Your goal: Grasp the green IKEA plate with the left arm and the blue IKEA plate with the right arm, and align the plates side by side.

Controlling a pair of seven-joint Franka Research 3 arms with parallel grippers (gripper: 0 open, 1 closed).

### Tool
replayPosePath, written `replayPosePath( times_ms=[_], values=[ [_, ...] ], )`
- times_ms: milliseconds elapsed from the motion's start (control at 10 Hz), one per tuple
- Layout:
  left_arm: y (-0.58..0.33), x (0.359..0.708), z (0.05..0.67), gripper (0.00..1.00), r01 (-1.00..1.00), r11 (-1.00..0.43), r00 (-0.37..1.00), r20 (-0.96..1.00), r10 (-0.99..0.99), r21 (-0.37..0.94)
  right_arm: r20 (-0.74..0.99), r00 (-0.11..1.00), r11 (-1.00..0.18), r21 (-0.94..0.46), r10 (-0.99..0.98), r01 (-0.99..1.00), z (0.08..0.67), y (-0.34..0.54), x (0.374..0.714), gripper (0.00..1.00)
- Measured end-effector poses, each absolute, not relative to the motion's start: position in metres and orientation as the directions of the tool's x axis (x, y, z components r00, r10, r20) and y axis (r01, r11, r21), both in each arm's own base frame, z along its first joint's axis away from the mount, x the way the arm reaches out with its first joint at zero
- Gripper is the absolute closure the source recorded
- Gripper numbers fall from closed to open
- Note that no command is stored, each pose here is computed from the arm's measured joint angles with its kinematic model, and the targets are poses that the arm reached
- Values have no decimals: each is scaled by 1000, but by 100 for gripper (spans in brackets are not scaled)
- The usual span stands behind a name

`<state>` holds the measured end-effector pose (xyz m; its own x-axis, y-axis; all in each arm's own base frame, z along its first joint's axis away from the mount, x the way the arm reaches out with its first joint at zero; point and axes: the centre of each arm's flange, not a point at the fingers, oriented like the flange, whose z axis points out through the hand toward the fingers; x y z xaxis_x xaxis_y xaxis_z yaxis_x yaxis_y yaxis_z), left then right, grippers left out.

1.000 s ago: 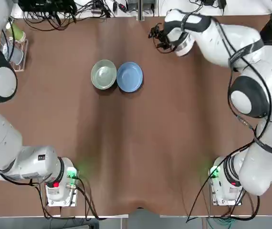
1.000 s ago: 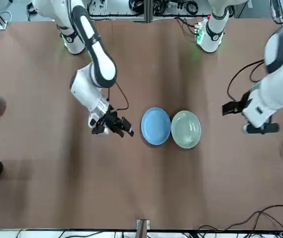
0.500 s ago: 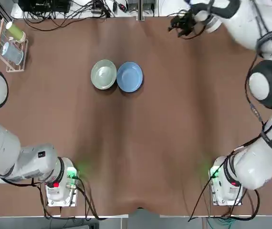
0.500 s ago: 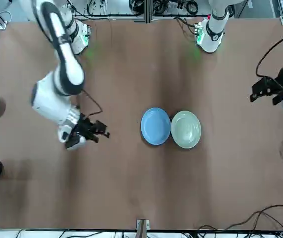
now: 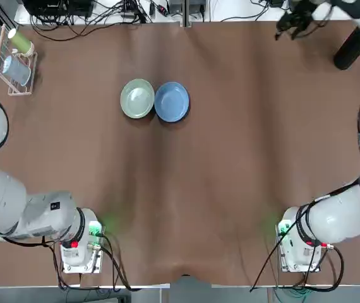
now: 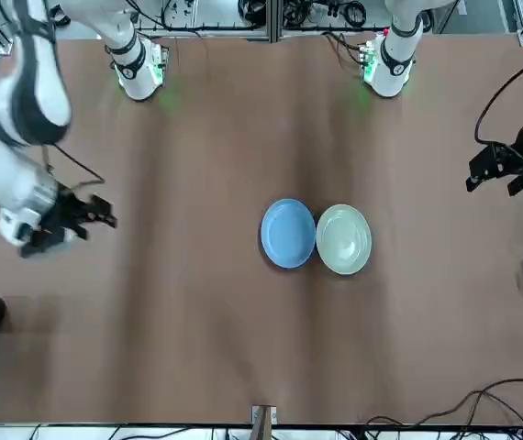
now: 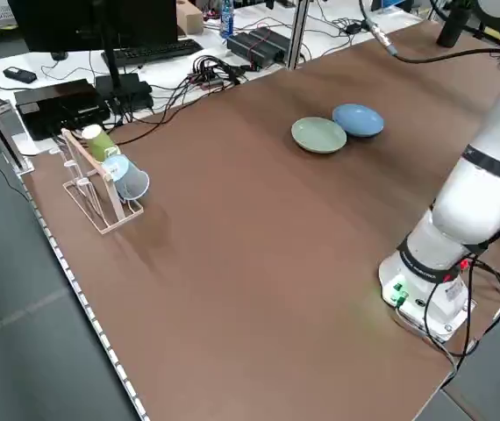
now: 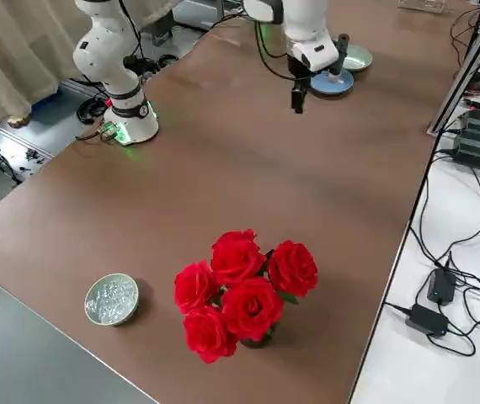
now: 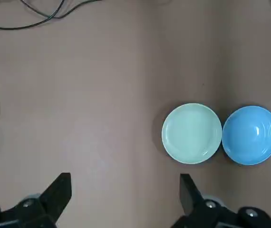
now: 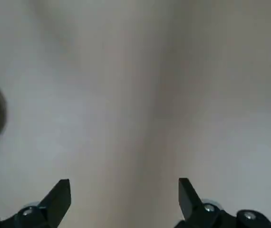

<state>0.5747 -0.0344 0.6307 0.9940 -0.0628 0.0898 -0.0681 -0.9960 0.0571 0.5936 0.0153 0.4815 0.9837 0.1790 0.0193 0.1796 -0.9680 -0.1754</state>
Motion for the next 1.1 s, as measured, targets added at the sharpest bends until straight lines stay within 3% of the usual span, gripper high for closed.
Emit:
replayPosePath(
  times_ms=[300,700,1100],
  values=[
    [-36,558,627,0,-67,-996,995,74,-63,52,-72,994,-992,-101,81,74,561,-20,571,0],
    [-39,556,619,0,-73,-996,996,61,-70,53,-46,997,-998,-32,64,62,687,-25,540,0],
    [-28,556,619,2,-23,-998,998,61,-20,55,8,1000,-1000,-9,25,25,723,-26,532,0]
  ],
)
